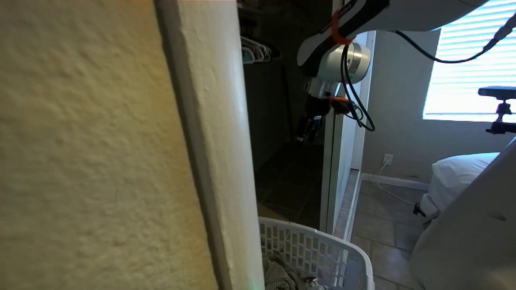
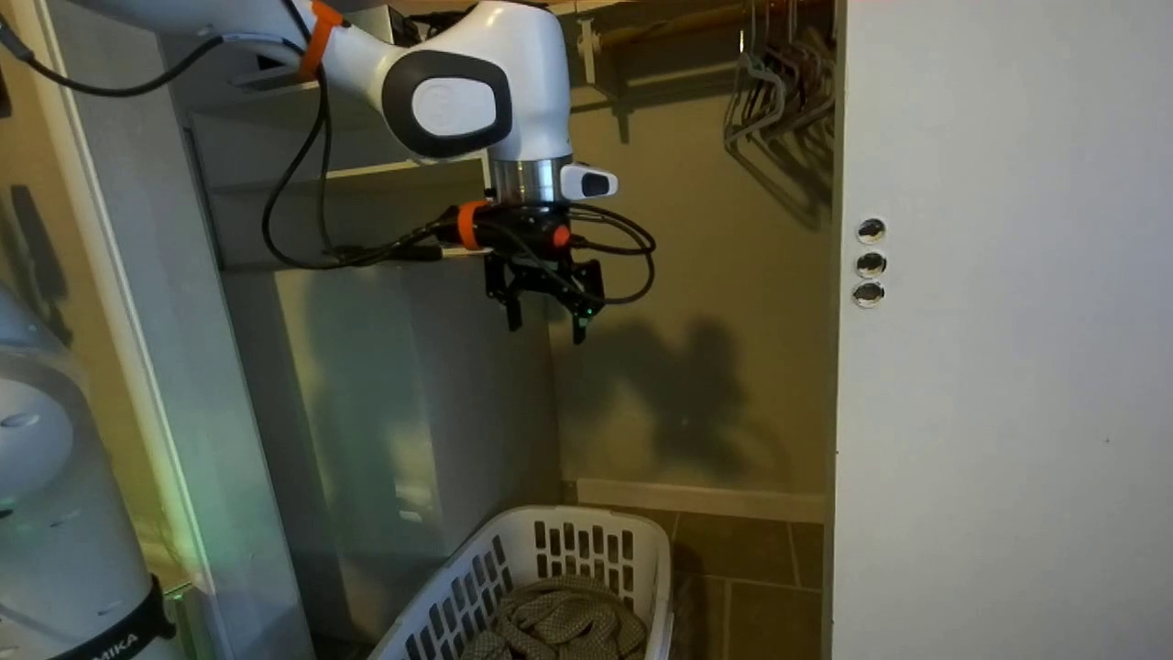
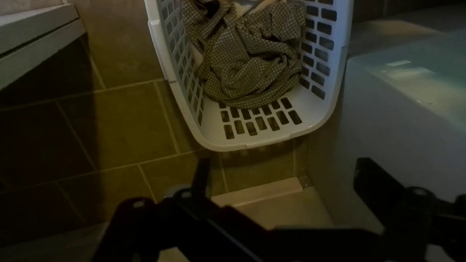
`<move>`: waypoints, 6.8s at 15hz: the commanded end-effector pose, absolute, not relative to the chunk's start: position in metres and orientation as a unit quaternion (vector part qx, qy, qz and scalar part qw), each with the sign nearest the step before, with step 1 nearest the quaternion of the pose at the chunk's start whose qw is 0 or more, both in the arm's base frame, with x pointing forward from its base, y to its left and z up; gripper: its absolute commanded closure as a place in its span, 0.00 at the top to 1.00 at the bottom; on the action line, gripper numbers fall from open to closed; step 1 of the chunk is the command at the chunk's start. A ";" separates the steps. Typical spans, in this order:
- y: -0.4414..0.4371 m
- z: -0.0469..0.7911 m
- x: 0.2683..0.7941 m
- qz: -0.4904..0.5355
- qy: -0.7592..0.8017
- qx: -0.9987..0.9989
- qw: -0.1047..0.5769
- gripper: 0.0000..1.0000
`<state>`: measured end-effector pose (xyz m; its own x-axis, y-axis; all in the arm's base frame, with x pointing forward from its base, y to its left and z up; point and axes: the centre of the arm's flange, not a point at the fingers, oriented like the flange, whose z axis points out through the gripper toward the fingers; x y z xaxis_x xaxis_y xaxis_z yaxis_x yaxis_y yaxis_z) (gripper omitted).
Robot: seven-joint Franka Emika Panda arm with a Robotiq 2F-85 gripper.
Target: Put the black object on the top shelf.
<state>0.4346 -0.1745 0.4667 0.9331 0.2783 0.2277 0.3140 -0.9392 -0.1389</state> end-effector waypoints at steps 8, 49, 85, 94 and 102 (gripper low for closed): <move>-0.037 0.590 0.458 -0.141 -0.339 -0.928 0.058 1.00; 0.209 0.603 0.473 -0.249 -0.547 -0.761 0.246 1.00; 0.288 0.555 0.533 -0.332 -0.441 -0.813 0.184 0.89; 0.285 0.556 0.533 -0.329 -0.438 -0.818 0.177 0.02; 0.267 0.561 0.540 -0.326 -0.417 -0.831 0.171 0.26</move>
<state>0.5329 0.2679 0.5566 0.4276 0.5866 0.6878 0.8138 -0.5810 -0.0104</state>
